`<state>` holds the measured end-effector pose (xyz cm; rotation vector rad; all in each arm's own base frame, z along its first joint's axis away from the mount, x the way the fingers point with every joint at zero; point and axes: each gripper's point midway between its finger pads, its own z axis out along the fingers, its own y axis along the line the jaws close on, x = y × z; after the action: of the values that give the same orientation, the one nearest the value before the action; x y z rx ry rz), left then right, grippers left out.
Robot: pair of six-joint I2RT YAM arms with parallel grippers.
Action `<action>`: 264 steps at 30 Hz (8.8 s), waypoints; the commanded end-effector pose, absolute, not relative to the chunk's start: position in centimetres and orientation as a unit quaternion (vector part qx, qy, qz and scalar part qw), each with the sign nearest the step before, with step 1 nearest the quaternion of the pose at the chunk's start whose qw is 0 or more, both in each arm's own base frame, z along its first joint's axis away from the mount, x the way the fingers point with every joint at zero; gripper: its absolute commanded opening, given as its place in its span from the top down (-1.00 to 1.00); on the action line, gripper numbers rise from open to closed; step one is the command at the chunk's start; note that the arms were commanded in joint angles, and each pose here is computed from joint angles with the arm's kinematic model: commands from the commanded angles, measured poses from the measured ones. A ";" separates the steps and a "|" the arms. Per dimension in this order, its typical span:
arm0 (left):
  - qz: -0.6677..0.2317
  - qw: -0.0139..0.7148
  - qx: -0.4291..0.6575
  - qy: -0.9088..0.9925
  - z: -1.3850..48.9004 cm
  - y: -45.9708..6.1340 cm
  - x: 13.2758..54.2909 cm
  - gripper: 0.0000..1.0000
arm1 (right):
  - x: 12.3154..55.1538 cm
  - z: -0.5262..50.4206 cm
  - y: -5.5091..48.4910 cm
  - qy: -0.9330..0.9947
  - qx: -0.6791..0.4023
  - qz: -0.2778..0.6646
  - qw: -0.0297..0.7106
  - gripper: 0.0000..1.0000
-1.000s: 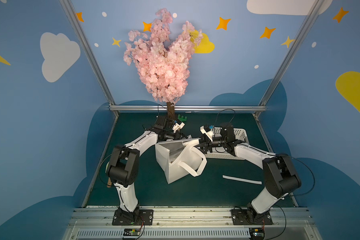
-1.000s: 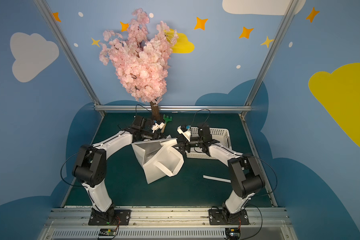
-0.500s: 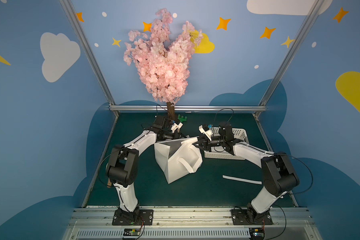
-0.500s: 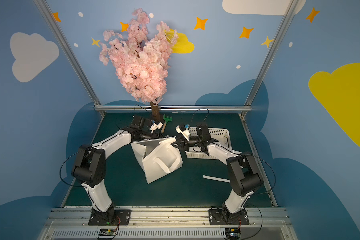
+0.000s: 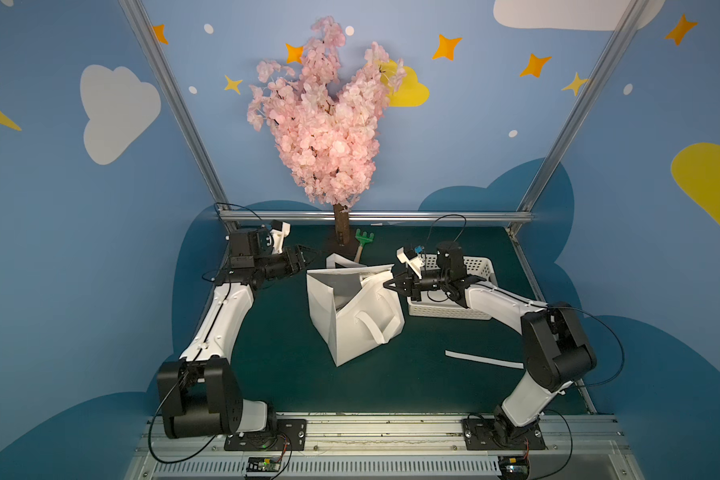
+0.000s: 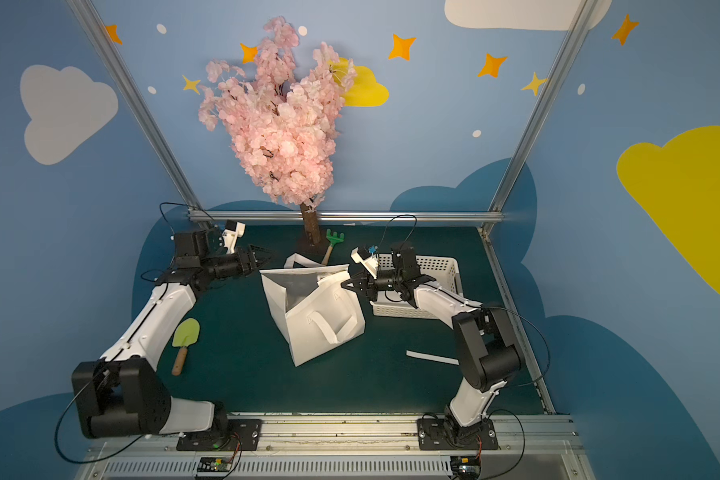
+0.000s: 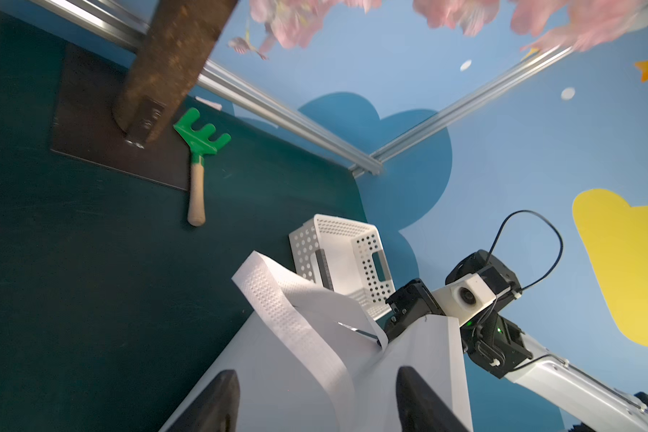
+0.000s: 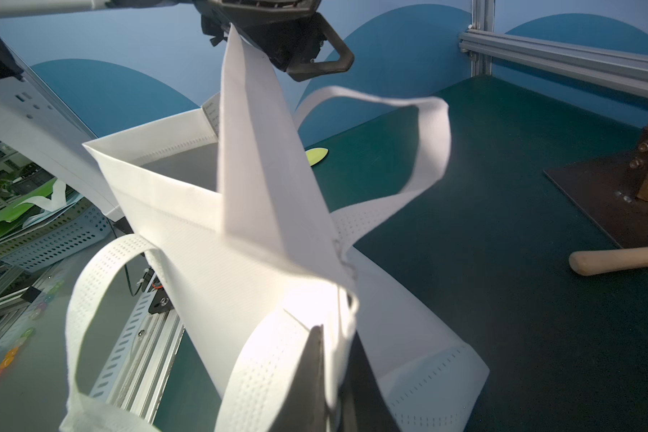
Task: Place the ice pack in the delivery bag
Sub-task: Close the delivery bag at the center of the board.
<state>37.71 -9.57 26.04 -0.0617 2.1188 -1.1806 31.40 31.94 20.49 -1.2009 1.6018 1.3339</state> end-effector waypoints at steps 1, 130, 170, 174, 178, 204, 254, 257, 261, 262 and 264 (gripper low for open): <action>-0.451 0.371 -0.028 0.811 24.8 -8.9 35.5 -0.42 | 32.0 21.1 32.4 0.622 -0.463 0.517 0.362 0.83; -0.395 0.430 0.207 0.785 22.8 -13.5 32.8 -0.78 | 32.4 21.9 32.8 0.648 -0.441 0.518 0.343 0.99; -0.359 0.416 0.265 0.793 20.7 -16.7 31.6 0.52 | 33.1 22.7 31.7 0.658 -0.432 0.499 0.363 1.00; -0.408 0.377 0.270 0.787 21.2 -18.4 31.1 0.48 | 33.2 22.7 31.5 0.660 -0.431 0.497 0.364 1.00; -0.407 0.358 0.276 0.794 20.7 -19.3 30.1 0.15 | 33.3 22.7 31.5 0.660 -0.430 0.494 0.368 1.00; -0.252 0.463 0.228 0.819 21.2 -14.6 30.5 -0.21 | 33.3 22.6 31.3 0.663 -0.425 0.497 0.364 1.00; -0.188 0.548 0.256 0.774 22.4 -9.4 39.9 -0.80 | 31.7 22.1 31.7 0.646 -0.455 0.508 0.345 1.00; -0.215 0.548 0.272 0.761 22.6 -10.1 39.8 -0.80 | 31.5 22.2 31.6 0.644 -0.457 0.508 0.343 1.00; -0.271 0.543 0.289 0.741 23.4 -11.0 39.7 -0.80 | 31.1 22.3 31.7 0.639 -0.464 0.510 0.341 1.00; -0.286 0.537 0.299 0.735 23.5 -11.5 39.6 -0.80 | 31.1 22.3 31.7 0.638 -0.465 0.510 0.341 1.00; -0.309 0.524 0.308 0.732 23.3 -12.0 39.6 -0.79 | 31.1 22.2 31.7 0.640 -0.465 0.508 0.340 1.00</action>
<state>39.34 -11.42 21.62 0.6785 1.8218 -0.6794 32.60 31.71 20.97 -1.1722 1.6923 1.2873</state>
